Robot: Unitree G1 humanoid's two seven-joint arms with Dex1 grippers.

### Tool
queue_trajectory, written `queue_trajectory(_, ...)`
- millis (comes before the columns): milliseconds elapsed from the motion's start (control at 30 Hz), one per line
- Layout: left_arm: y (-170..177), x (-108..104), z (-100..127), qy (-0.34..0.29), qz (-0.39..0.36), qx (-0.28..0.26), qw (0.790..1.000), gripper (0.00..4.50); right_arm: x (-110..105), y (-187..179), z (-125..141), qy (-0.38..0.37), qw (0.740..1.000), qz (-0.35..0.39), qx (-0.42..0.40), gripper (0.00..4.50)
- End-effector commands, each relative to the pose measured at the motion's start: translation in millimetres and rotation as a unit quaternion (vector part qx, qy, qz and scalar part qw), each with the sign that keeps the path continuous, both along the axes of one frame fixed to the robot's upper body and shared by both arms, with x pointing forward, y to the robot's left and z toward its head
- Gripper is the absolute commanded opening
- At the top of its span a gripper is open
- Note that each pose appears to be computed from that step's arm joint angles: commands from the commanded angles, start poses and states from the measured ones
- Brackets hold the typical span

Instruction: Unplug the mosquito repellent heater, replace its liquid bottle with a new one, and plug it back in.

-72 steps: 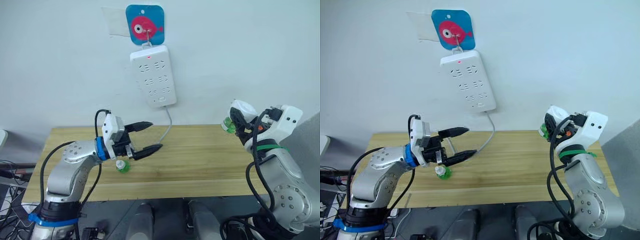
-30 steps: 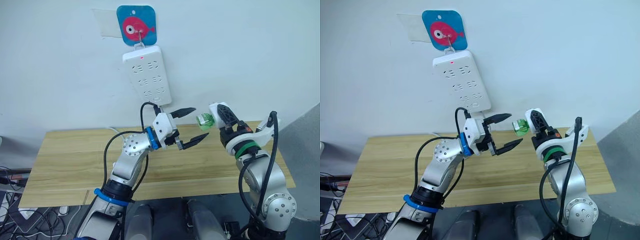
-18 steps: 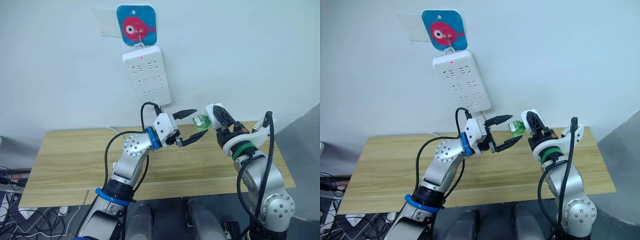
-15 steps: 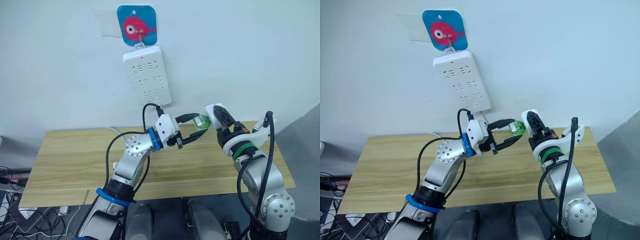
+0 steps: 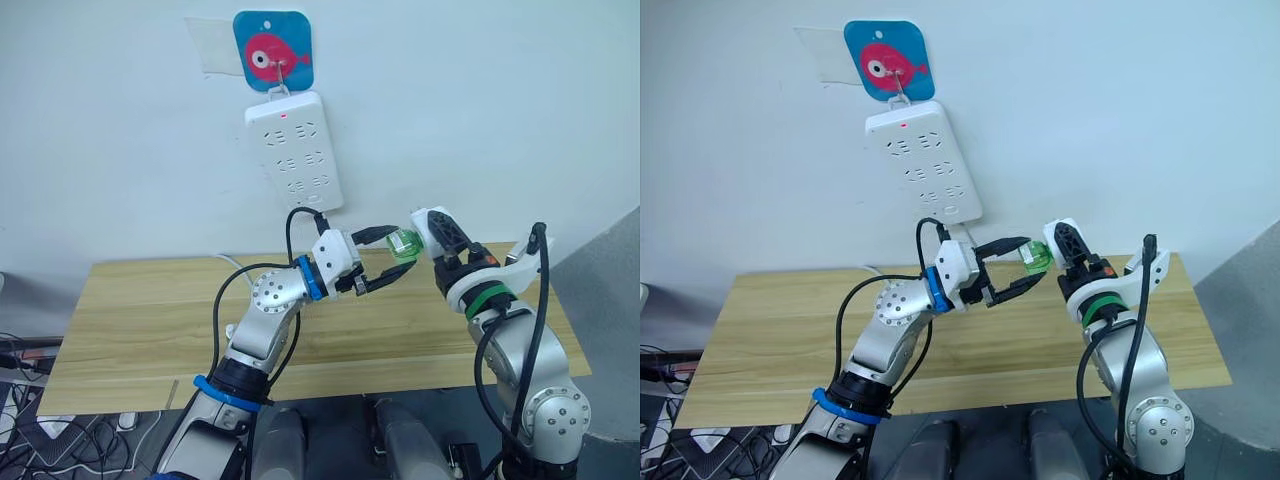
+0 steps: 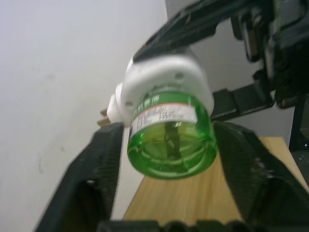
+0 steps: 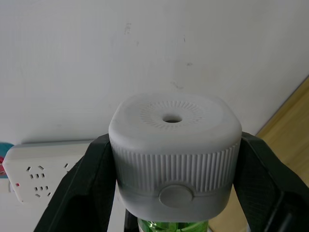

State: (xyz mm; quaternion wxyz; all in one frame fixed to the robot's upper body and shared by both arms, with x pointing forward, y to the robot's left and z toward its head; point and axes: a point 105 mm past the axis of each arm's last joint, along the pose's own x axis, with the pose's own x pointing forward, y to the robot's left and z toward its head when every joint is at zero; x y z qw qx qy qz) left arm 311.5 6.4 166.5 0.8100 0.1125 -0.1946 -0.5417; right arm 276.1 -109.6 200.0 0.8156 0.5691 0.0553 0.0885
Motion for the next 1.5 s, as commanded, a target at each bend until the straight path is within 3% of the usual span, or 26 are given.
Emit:
queue_trajectory(33, -6, -3, 8, -0.019, -0.005, -0.006, 1.0, 4.42, -8, 3, 15, -0.037, 0.999, 0.012, 0.007, 2.93)
queue_trajectory(300, -6, -4, 13, -0.019, -0.007, -0.019, 1.0, 4.42, -8, 2, 15, -0.036, 0.999, 0.011, 0.005, 2.93)
queue_trajectory(467, -6, -7, 12, -0.016, -0.014, -0.02, 1.0, 2.83, -8, 2, 14, -0.036, 0.999, 0.01, 0.007, 2.93)
queue_trajectory(533, -6, -9, 9, -0.012, -0.018, -0.019, 1.0, 2.3, -9, 3, 13, -0.035, 0.999, 0.01, 0.007, 2.93)
queue_trajectory(567, -5, -9, 8, -0.008, -0.018, -0.02, 1.0, 2.23, -9, 4, 12, -0.034, 0.999, 0.011, 0.006, 2.93)
queue_trajectory(700, 0, -18, 4, -0.007, -0.02, -0.02, 1.0, 2.23, -15, 9, 11, -0.033, 0.999, 0.013, 0.007, 2.93)
queue_trajectory(933, -1, -12, 5, -0.009, -0.019, -0.013, 1.0, 2.23, -14, 10, 10, -0.035, 0.999, 0.015, 0.003, 2.93)
queue_trajectory(1100, -1, -6, 8, -0.016, -0.024, -0.009, 1.0, 2.23, -15, 7, 12, -0.04, 0.999, 0.024, 0.004, 4.48)
queue_trajectory(1300, 3, -6, 9, -0.03, -0.053, 0.001, 0.998, 2.23, -35, 3, 15, -0.053, 0.99, 0.13, -0.031, 4.48)
queue_trajectory(1500, 10, -19, 10, -0.067, -0.136, 0.019, 0.988, 2.23, -38, -16, 6, -0.097, 0.965, 0.222, -0.101, 4.48)
